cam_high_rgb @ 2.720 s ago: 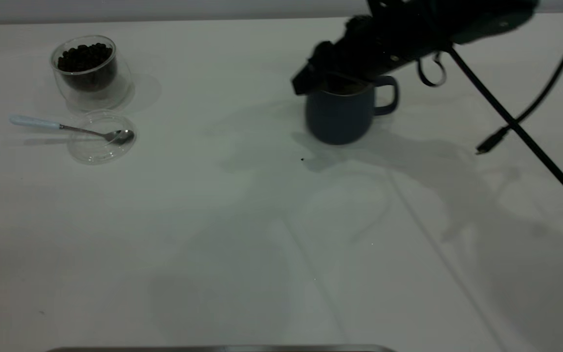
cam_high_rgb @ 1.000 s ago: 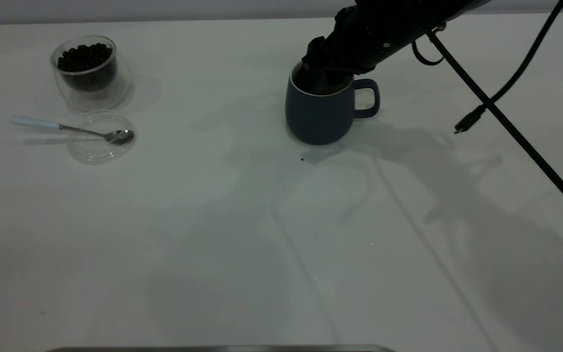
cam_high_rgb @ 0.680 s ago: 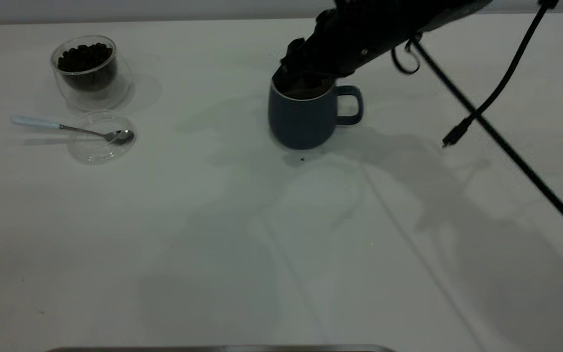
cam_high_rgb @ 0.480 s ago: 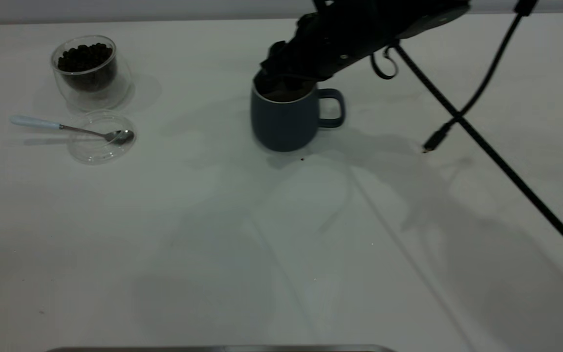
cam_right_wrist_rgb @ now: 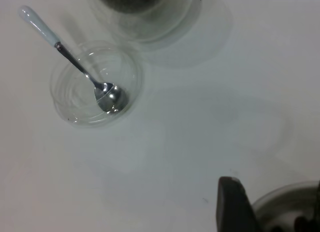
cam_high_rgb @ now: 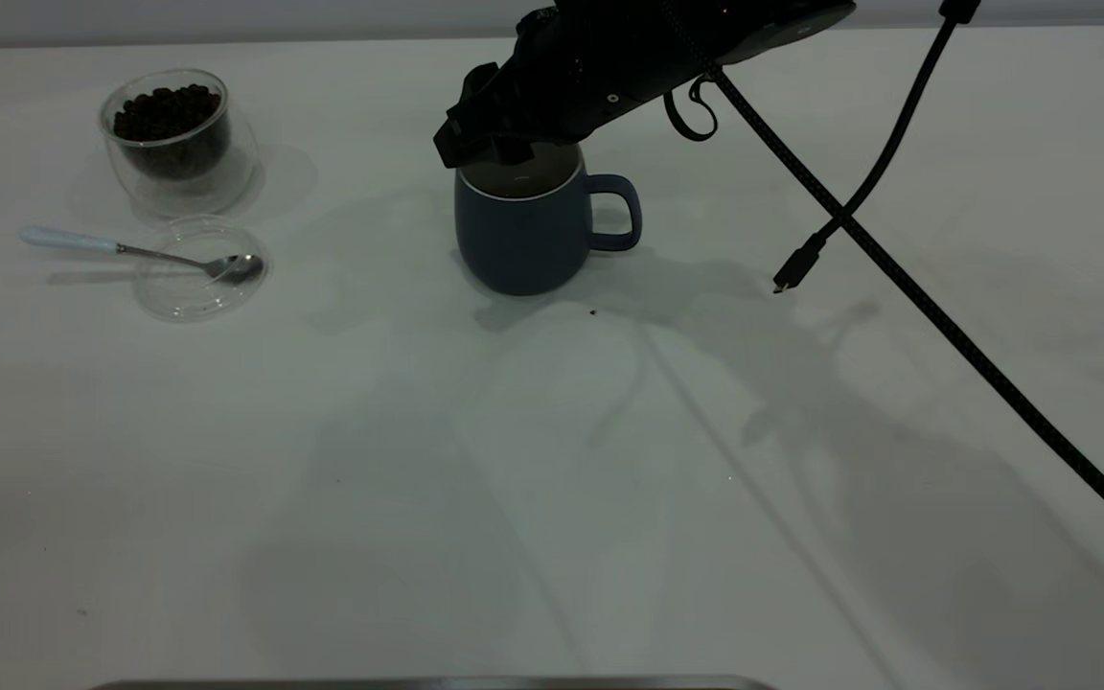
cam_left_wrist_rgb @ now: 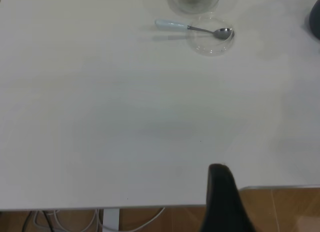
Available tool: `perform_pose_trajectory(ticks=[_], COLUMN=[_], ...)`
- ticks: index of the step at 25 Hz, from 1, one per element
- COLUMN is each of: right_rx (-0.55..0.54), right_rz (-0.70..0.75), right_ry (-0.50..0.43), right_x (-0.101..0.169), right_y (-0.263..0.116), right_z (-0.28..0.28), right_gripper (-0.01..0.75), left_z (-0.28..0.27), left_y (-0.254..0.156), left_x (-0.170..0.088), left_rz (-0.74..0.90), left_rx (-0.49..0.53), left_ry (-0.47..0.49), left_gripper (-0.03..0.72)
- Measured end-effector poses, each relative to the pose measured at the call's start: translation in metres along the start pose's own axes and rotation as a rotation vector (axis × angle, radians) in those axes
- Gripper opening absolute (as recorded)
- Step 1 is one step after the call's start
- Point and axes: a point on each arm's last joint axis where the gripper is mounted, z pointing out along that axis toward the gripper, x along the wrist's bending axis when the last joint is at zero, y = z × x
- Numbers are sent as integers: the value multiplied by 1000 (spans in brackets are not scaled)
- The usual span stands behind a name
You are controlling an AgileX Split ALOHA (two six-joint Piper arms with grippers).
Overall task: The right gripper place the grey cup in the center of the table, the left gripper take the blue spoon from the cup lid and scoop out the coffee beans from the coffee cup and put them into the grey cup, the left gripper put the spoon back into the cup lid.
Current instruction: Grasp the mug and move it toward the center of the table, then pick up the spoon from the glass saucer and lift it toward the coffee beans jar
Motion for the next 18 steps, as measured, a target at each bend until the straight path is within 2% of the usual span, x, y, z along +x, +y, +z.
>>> perform_pose_trajectory(ticks=[4, 8, 12, 15, 18], right_rx=[-3, -49, -42, 82, 310], right_rz=[-5, -69, -92, -38, 48], right_ry=[15, 42, 157, 250, 240], right_x=[3, 12, 28, 33, 27], right_y=[8, 46, 85, 97, 93], right_z=[-6, -39, -91, -140, -186], right_gripper=[358, 358, 358, 358, 358], left_z=[0, 0, 0, 0, 0], left_y=[0, 0, 0, 0, 0], left_x=[0, 0, 0, 0, 0], left_rz=[0, 0, 0, 0, -1], left_rx=[0, 0, 0, 0, 0], left_ry=[0, 0, 0, 0, 0], left_gripper=[532, 532, 532, 532, 532])
